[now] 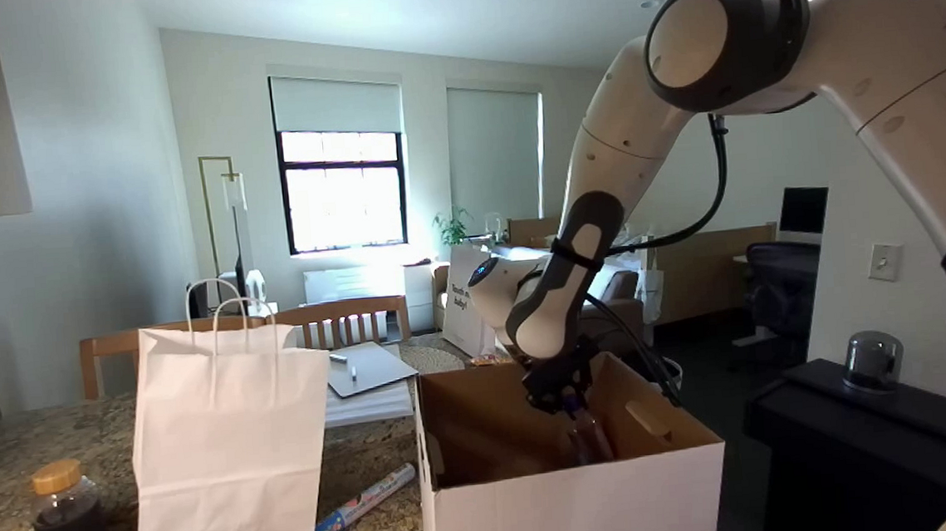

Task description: Remove the water bottles from the box

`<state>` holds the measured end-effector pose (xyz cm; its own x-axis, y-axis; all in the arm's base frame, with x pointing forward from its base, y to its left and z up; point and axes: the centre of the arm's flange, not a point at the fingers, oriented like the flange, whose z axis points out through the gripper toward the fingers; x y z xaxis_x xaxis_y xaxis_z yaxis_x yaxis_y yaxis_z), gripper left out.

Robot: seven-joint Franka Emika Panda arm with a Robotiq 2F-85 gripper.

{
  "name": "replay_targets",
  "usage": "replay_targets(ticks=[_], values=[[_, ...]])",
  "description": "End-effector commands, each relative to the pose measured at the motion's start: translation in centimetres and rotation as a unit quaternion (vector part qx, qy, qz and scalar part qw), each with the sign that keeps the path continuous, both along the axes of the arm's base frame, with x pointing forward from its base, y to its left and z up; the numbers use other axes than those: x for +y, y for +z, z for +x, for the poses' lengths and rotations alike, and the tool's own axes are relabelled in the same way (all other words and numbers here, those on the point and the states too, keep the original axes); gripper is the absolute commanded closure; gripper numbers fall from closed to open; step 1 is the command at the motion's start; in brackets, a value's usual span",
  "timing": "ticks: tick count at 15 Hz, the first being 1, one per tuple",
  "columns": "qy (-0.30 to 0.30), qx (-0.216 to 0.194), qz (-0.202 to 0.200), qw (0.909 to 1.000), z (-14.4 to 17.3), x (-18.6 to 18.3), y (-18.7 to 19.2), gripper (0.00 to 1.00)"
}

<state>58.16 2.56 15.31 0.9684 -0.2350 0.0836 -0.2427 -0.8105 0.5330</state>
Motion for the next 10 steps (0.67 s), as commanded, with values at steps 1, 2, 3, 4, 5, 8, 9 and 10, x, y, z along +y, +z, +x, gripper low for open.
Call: replay_targets(ticks=[1, 2, 3, 4, 5, 8, 9, 10], values=[[-0.011, -0.023, 0.016, 0.9996, -2.8, -0.7, 3.7, 0.93], [-0.014, -0.029, 0.019, 0.9993, -3.2, -0.8, 4.4, 0.98], [-0.018, -0.038, 0.024, 0.9988, -3.7, -0.8, 5.2, 1.0], [-0.022, -0.044, 0.029, 0.9984, -4.2, -0.9, 5.9, 0.96], [-0.027, -0.049, 0.033, 0.9979, -4.6, -1.0, 6.3, 0.93], [-0.052, -0.046, 0.046, 0.9965, -5.1, -1.6, 6.5, 0.68], [-0.054, -0.045, 0.047, 0.9964, -5.1, -1.5, 6.2, 0.65], [-0.056, -0.044, 0.047, 0.9964, -4.8, -1.5, 5.7, 0.6]])
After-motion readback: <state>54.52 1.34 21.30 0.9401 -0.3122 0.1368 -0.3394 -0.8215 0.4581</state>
